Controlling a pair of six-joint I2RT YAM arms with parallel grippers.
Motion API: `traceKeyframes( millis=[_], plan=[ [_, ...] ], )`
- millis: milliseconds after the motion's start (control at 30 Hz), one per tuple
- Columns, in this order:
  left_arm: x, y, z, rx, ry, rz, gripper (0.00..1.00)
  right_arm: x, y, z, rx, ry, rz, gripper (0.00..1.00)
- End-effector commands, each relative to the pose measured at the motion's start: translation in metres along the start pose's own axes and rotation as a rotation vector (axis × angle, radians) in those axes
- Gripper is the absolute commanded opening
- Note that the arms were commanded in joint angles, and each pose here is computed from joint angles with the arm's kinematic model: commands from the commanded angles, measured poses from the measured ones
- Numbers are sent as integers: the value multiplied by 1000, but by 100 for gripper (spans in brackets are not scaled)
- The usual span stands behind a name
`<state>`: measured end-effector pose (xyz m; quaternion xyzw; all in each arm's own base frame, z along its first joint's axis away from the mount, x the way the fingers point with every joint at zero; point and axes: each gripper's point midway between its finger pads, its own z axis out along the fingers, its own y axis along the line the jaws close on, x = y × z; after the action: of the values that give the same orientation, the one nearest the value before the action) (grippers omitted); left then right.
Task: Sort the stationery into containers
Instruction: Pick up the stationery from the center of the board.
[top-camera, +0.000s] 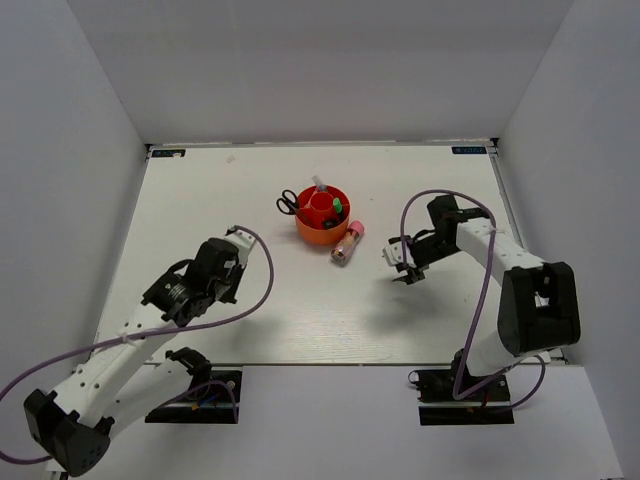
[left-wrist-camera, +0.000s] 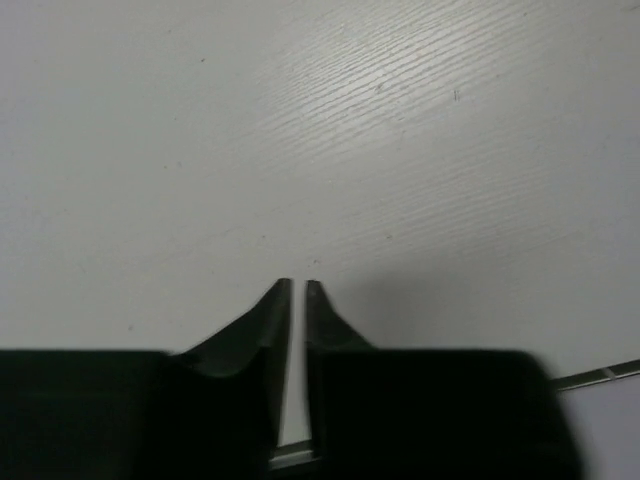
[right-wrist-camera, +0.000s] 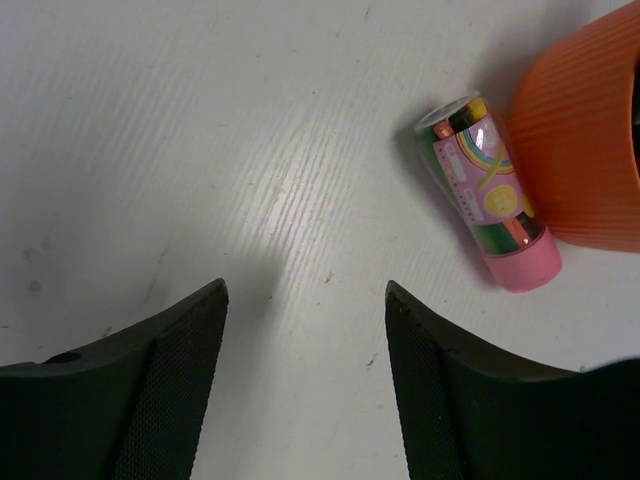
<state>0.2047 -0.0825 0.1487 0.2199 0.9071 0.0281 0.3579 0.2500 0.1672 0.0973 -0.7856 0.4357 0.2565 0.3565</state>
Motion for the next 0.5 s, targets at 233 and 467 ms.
traceKeyframes(
  millis=[233,467],
  plan=[
    [19,-3,19,90,-112,-248,60,-3,-59,39,-60,56,-430,56],
    [20,2,18,79,-117,-284,73,9,-72,74,-93,190,-459,61]
  ],
)
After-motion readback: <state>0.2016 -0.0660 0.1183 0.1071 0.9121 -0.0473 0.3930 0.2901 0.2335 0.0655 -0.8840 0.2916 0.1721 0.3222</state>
